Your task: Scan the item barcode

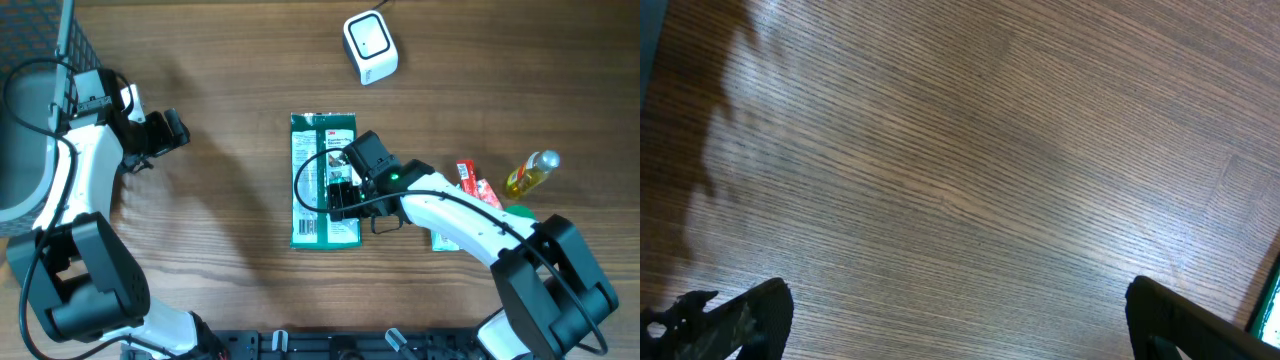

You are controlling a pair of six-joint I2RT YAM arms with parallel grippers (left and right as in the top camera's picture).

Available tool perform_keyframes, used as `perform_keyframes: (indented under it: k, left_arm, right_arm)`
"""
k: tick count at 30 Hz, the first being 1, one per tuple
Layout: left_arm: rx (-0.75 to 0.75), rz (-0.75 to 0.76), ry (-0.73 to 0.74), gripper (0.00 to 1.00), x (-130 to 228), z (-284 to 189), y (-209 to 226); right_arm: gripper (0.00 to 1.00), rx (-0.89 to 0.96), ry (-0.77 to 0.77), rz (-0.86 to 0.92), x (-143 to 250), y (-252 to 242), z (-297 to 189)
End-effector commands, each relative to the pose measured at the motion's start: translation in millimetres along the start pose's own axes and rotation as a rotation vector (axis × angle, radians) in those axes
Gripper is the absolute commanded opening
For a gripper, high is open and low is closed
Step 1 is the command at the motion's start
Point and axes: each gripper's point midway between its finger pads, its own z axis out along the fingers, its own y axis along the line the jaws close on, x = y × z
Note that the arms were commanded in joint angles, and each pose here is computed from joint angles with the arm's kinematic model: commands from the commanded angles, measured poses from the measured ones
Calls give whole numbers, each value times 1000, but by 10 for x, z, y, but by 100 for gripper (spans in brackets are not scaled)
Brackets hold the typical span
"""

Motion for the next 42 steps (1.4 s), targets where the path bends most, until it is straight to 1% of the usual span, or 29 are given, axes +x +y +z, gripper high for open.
perform_keyframes:
  k: [1, 17, 18, 19, 21, 24, 25, 26, 27, 28, 29, 30, 31, 33, 35, 37, 39, 42]
  left_arm:
    - [3, -3, 13, 100, 28, 32, 33]
    - [10, -15, 20, 100, 44, 32, 21]
    - [44, -24, 61, 100, 140, 27, -37]
    - [115, -33, 104, 100, 236, 10, -158]
    - [301, -39, 123, 100, 254, -59, -470]
    - [517, -46, 152, 100, 283, -213, -811]
    - [551, -47, 158, 100, 290, -244, -864]
    - [586, -48, 169, 92, 309, -278, -922]
    - [610, -44, 179, 56, 332, -297, -978]
    - [615, -27, 197, 11, 391, -292, -1054]
    - [607, -7, 215, 4, 458, -271, -1123]
    - [589, 13, 232, 4, 525, -245, -1171]
    - [536, 24, 254, 4, 617, -174, -1206]
    - [399, 28, 280, 4, 768, -35, -1226]
    - [274, 64, 283, 4, 945, 92, -1334]
    - [203, 87, 278, 4, 1094, 153, -1470]
    - [134, 69, 269, 4, 1188, 187, -1514]
    - [125, 69, 279, 4, 1336, 179, -1685]
  right_arm:
    - [84, 22, -1, 3, 8, -54, 42]
    - [84, 27, 9, 8, 36, -69, 43]
    - [84, 27, 9, 8, 35, -69, 43]
    - [84, 28, 9, 8, 36, -70, 43]
    - [84, 28, 10, 9, 38, -72, 43]
    - [84, 27, 9, 9, 34, -70, 43]
    - [84, 26, 7, 10, 31, -67, 43]
    - [84, 26, 7, 26, 30, -67, 43]
    - [84, 25, 7, 35, 31, -66, 43]
    - [84, 25, 8, 34, 32, -65, 43]
    - [84, 23, 9, 34, 34, -62, 43]
    - [84, 22, 9, 35, 33, -60, 43]
    - [84, 23, 9, 34, 33, -61, 43]
    - [84, -15, 25, 35, 53, -4, 41]
    - [84, -58, 46, 44, 73, 44, 30]
    - [84, -72, 51, 60, 58, 24, 18]
    - [84, -109, 63, 61, 48, 30, -3]
    - [84, -150, 79, 68, 37, -2, -35]
